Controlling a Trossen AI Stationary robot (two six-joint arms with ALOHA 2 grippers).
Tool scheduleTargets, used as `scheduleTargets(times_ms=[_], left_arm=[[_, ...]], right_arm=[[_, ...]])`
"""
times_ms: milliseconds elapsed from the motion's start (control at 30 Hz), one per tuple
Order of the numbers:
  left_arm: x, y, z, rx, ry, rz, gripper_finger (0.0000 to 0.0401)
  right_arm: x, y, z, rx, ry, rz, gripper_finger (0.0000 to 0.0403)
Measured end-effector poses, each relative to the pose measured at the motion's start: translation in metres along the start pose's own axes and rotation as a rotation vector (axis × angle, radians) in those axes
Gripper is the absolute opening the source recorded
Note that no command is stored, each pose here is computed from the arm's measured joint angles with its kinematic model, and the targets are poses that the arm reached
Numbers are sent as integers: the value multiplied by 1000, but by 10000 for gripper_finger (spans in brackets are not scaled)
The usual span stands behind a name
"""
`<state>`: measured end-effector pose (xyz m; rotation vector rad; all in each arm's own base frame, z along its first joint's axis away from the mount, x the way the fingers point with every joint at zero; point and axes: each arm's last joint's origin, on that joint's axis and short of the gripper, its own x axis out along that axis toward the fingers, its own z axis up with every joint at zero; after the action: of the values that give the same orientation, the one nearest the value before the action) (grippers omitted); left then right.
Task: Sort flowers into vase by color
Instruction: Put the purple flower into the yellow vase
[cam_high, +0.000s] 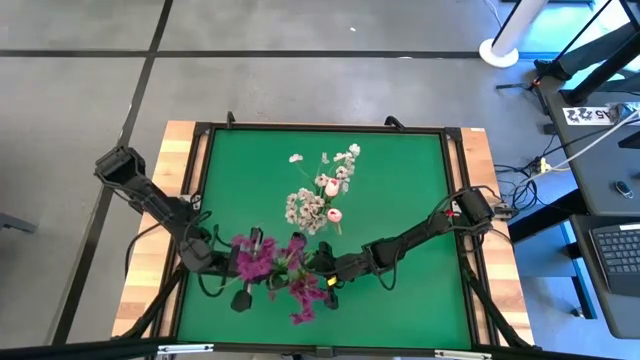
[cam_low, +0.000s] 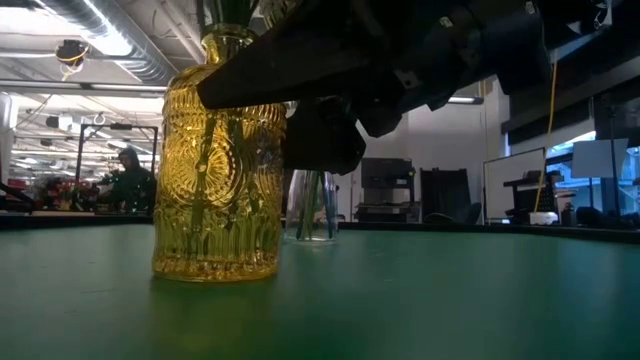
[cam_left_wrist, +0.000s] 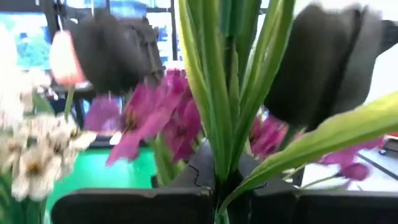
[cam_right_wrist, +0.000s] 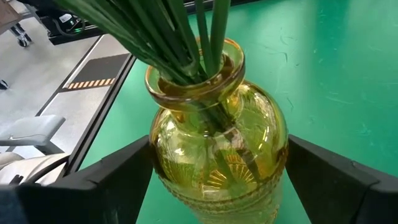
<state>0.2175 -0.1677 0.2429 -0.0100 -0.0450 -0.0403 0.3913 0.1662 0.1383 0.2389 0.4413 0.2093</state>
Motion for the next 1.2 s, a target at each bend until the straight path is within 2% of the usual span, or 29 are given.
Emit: scheduleTargets(times_ms=[200, 467, 1200], left_arm=[[1, -5, 9, 37, -11, 3, 4], [4, -1, 4, 75, 36, 33, 4], [7, 5, -10, 38, 153, 29, 4]], right_arm=[[0, 0, 0, 0, 0, 0, 344], [0, 0, 0, 0, -2, 1, 344], [1, -7, 6, 19, -45, -3, 344]])
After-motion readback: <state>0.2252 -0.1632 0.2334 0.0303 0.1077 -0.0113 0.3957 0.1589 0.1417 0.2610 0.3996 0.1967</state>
